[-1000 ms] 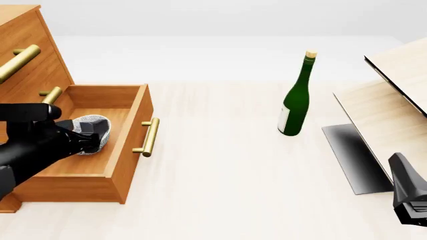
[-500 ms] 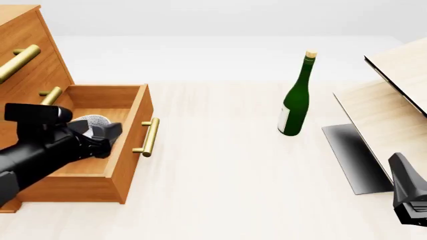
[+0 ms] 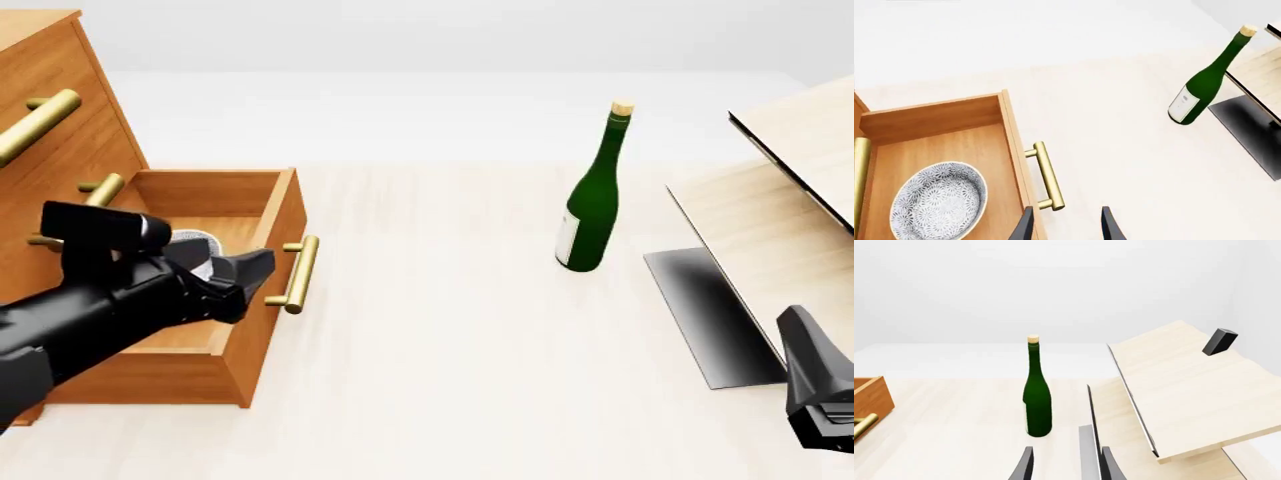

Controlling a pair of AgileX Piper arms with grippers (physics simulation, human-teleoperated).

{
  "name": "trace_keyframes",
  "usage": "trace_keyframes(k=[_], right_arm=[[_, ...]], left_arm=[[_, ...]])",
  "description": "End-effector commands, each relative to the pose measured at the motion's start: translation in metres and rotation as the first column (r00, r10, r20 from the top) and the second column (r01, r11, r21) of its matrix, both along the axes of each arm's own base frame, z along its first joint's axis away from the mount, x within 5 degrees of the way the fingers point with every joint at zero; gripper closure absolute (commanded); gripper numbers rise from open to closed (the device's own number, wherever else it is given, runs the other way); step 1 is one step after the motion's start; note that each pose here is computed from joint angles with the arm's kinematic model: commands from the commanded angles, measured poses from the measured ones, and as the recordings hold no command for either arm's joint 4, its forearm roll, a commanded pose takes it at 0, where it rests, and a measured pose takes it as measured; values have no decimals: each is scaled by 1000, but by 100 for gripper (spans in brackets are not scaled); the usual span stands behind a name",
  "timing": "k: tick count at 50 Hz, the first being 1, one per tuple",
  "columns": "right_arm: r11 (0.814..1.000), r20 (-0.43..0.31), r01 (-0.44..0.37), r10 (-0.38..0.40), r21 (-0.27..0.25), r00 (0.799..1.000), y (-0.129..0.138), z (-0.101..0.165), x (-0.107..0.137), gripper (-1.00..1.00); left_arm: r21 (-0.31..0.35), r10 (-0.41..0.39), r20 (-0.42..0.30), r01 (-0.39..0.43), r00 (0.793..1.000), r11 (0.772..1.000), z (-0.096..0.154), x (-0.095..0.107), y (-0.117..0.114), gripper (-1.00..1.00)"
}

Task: Put the bowl in the bottom drawer of the cabinet and close it.

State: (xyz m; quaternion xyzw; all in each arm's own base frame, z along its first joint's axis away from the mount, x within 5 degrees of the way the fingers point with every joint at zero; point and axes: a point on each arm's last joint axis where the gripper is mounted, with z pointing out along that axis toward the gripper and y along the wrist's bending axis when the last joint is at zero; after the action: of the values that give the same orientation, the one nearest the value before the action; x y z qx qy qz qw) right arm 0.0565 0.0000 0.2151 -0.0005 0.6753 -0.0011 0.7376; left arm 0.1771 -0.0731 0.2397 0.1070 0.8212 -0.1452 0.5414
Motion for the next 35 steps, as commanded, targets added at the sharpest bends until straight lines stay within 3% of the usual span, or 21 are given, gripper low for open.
trace_keyframes(k=[1, 35], right_arm=[[1000, 0, 0, 0, 0, 1000, 0, 0, 0, -100], [1000, 0, 0, 0, -1, 1000, 0, 0, 0, -100]], left_arm=[[-24, -46, -4, 45, 999, 999, 2, -2, -11, -100], [-52, -210, -6, 209, 978, 977, 5, -13, -45, -100]])
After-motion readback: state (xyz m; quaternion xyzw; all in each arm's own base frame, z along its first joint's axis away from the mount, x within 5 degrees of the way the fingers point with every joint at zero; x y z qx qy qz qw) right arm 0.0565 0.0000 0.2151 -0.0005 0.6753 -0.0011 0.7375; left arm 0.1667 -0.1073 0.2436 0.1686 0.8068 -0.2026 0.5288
